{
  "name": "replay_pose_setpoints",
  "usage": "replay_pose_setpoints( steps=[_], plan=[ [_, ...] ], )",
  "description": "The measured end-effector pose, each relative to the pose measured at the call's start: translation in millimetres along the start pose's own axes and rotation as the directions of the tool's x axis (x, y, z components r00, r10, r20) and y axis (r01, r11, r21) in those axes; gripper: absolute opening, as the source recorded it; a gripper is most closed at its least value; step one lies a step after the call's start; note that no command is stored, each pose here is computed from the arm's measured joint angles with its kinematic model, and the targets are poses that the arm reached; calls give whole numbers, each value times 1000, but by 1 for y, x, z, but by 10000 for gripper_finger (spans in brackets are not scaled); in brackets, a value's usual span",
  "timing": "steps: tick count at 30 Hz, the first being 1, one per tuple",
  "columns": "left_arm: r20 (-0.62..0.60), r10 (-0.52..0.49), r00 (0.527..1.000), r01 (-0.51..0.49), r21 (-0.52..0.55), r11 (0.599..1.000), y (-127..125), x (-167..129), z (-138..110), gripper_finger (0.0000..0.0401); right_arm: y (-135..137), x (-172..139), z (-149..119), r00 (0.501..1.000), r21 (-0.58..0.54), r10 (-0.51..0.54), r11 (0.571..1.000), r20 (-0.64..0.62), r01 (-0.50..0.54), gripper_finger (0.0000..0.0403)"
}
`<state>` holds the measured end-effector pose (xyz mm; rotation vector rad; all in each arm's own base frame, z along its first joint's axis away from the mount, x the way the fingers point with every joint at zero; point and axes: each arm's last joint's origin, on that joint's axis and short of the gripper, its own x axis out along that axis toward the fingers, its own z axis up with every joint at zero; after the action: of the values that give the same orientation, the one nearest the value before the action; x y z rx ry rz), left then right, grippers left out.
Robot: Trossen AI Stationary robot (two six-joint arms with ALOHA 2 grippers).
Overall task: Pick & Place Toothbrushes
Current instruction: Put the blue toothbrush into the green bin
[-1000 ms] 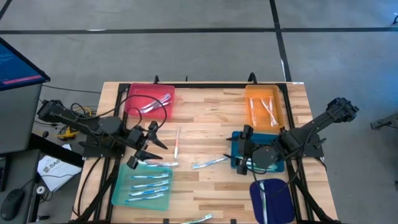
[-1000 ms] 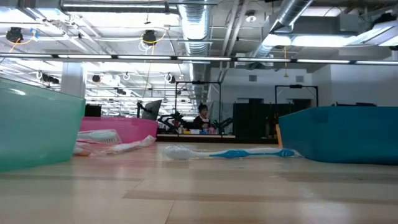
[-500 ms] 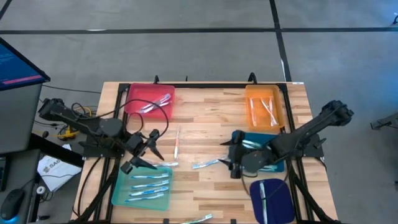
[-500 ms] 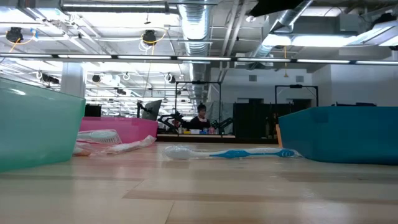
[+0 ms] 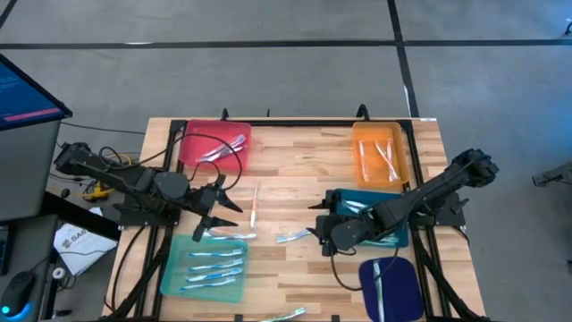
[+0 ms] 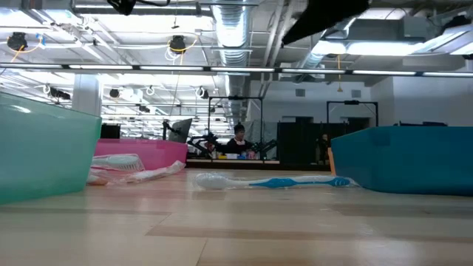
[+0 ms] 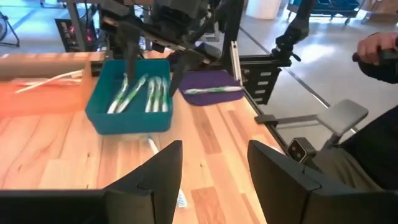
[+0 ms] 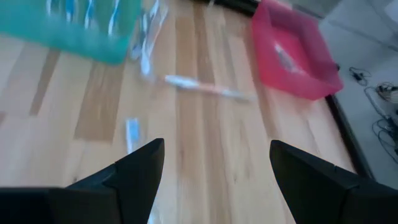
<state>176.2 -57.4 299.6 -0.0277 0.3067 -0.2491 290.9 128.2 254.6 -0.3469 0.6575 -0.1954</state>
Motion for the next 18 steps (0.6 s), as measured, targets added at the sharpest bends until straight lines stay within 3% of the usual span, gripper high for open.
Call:
replay_pose_setpoints(
  steps=[4, 8, 10, 12, 15, 18],
  plan=[
    [0, 0, 1000, 0, 0, 1000, 0, 0, 0, 177, 1, 9, -3, 1000, 35, -9, 999, -30, 10, 286],
    [10, -1, 1000, 1, -3, 1000, 0, -1, 1, 177, 6, 15, -8, 997, 300, 22, 954, -69, -1, 286],
    [11, -1, 1000, 1, -6, 1000, 0, -1, 1, 177, 7, 22, -11, 991, 402, 97, 914, -97, -50, 286],
    [12, -2, 1000, 2, -6, 1000, 0, -1, 1, 177, 6, 28, -12, 975, 539, 187, 837, -123, -92, 286],
    [16, -2, 1000, 2, -5, 1000, 0, -1, 2, 177, -3, 35, -13, 947, 763, 287, 641, -142, -80, 285],
    [28, -3, 1000, 3, -2, 1000, 0, -1, 3, 177, -8, 43, -17, 902, 880, 394, 473, -176, -34, 285]
  ],
)
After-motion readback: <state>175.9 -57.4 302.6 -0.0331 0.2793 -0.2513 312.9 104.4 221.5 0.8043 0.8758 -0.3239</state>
